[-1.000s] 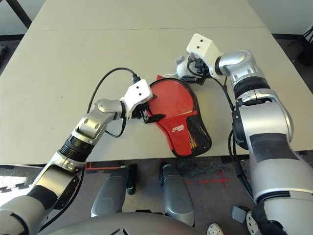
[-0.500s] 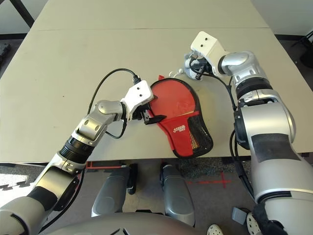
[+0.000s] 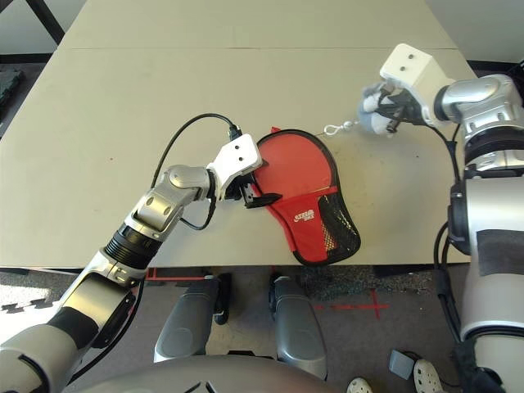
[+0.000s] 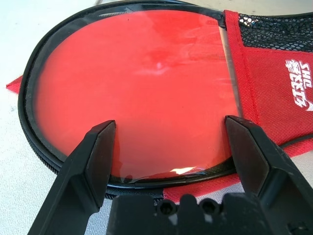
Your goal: Store the ping-pong paddle in its case and zip it.
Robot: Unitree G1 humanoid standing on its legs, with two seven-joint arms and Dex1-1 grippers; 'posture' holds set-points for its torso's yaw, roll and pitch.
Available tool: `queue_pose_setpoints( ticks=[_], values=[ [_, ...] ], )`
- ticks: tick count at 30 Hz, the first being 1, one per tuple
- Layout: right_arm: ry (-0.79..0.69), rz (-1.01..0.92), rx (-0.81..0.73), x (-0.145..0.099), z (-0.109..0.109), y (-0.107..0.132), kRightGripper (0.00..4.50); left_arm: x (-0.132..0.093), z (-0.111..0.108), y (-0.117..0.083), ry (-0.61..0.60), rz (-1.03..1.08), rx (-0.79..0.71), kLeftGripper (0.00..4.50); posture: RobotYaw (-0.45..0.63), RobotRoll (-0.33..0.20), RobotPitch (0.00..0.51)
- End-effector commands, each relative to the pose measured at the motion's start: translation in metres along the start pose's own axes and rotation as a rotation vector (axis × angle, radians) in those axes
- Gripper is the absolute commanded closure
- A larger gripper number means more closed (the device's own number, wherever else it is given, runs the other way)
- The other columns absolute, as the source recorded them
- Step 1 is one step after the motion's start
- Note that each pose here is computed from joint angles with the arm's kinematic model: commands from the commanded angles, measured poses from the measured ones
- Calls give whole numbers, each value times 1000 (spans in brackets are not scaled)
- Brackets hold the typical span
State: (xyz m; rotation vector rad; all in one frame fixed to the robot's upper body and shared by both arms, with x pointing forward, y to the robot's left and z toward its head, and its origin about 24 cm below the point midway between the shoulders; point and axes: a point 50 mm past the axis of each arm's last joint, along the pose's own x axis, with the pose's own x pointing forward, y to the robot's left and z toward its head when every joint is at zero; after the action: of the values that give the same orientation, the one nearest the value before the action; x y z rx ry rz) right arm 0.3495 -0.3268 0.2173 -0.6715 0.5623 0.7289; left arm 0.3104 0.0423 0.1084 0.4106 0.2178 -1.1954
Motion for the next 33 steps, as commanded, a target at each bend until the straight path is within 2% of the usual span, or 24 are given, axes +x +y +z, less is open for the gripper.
queue_pose_setpoints(
  ticks=[1,8,16,25,29,33],
  values=[
    [33,183,106,-15,-20,10,4359,7,-23,-7,94,-29,-53,0,59,0,220],
    [144,328,210,-30,-53,32,4360,8,-24,-7,96,-38,-49,0,35,0,218],
    [267,579,264,-47,-63,75,4369,10,-23,-4,93,-43,-40,0,18,0,215],
    [326,783,301,-47,-71,113,4375,11,-23,-4,90,-41,-42,0,25,0,212],
    [360,915,293,-47,-79,141,4375,12,-24,-4,91,-37,-44,0,28,0,207],
    [350,952,287,-47,-78,149,4375,13,-23,-3,86,-34,-47,0,24,0,206]
  ],
)
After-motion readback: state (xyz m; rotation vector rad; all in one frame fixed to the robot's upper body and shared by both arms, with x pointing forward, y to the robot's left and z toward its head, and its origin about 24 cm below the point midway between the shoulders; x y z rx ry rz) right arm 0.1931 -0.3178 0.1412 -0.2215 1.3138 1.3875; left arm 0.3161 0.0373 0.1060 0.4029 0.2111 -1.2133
